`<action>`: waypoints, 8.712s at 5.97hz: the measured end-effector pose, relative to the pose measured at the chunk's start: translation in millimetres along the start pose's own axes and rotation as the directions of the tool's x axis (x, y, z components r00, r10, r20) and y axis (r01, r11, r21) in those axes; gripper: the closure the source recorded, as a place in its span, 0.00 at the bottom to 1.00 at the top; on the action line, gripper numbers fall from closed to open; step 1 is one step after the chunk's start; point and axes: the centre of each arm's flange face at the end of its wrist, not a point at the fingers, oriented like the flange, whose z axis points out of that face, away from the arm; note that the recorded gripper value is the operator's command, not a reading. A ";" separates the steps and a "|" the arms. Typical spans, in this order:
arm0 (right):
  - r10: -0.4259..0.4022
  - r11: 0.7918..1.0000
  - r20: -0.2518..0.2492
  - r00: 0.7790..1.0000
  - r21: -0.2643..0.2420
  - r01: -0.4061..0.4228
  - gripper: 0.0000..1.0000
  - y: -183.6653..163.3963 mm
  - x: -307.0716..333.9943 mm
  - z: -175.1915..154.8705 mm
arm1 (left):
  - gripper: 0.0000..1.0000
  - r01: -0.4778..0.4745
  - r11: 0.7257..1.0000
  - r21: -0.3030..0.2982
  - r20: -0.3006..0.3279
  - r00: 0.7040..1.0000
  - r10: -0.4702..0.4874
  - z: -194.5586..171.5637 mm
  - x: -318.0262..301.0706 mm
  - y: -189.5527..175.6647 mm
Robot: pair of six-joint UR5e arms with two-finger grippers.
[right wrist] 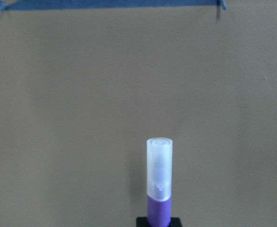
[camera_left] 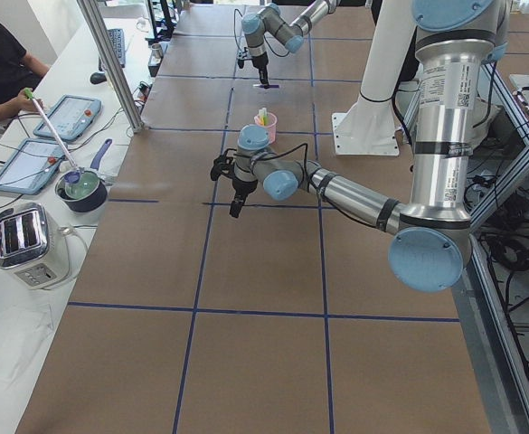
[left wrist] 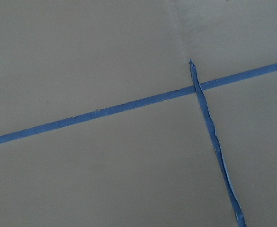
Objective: Collect pens into pen holder
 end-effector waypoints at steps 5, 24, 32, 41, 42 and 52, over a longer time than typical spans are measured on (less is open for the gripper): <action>0.060 0.802 0.219 0.974 0.570 -0.177 1.00 134.3 -159.4 -53.2 | 0.00 -0.005 1.000 0.010 -0.007 1.000 0.005 -2.8 4.9 -3.9; -0.159 0.948 0.006 0.987 0.280 0.152 0.00 18.9 247.8 -92.9 | 0.00 -0.027 0.997 -0.067 -0.063 0.998 0.022 -32.8 -175.3 13.3; -0.177 0.981 -0.051 0.983 0.074 0.180 0.00 32.2 557.3 -129.4 | 0.00 0.138 0.964 -0.225 -0.008 0.990 -0.143 -85.7 -297.8 42.4; -0.166 0.983 -0.045 0.985 0.071 0.169 0.00 29.3 562.9 -124.2 | 0.00 0.120 0.972 -0.204 -0.013 0.992 -0.126 -105.0 -279.5 77.9; -0.167 0.983 -0.038 0.985 0.072 0.169 0.00 29.4 561.8 -124.5 | 0.00 0.110 0.975 -0.194 -0.012 0.993 -0.115 -104.8 -279.8 77.0; -0.212 0.974 -0.098 0.972 0.057 0.218 0.00 23.7 548.6 -121.2 | 0.00 0.147 0.967 -0.206 -0.005 0.988 -0.151 -102.8 -282.6 77.9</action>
